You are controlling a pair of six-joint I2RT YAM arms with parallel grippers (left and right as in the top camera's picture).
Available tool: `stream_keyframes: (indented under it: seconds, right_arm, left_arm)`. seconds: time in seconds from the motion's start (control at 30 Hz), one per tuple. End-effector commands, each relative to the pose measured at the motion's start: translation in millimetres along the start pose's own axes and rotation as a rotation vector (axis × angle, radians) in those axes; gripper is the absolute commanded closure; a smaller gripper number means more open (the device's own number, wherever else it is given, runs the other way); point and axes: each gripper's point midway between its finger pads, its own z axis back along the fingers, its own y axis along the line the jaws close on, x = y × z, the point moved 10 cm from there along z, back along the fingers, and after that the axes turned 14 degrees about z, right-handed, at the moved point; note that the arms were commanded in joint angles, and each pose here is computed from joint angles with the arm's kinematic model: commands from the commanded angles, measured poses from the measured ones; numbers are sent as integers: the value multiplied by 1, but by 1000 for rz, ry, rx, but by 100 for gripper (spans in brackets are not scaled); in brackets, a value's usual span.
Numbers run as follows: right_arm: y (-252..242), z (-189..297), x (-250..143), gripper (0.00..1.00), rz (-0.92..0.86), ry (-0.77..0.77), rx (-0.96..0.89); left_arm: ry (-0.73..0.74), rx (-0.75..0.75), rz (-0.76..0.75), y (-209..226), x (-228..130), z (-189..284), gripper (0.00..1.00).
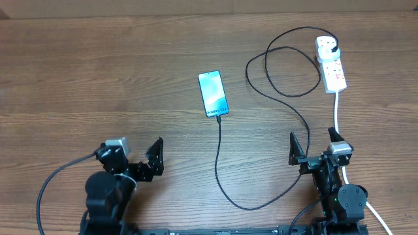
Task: Plug charger to phone and switch on socket
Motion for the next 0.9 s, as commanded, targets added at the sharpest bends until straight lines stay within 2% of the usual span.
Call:
stream_keyframes:
  seconds: [0.0, 0.33, 0.87]
  right_arm:
    - [1, 0, -2, 0, 2, -4, -3]
    - [1, 0, -2, 0, 2, -4, -3]
    - [1, 0, -2, 0, 2, -4, -3]
  left_arm:
    - [-59, -56, -27, -1, 0, 8, 1]
    - [-187, -61, -33, 5, 1, 16, 0]
    - [-311, -107, -48, 22, -12, -6, 0]
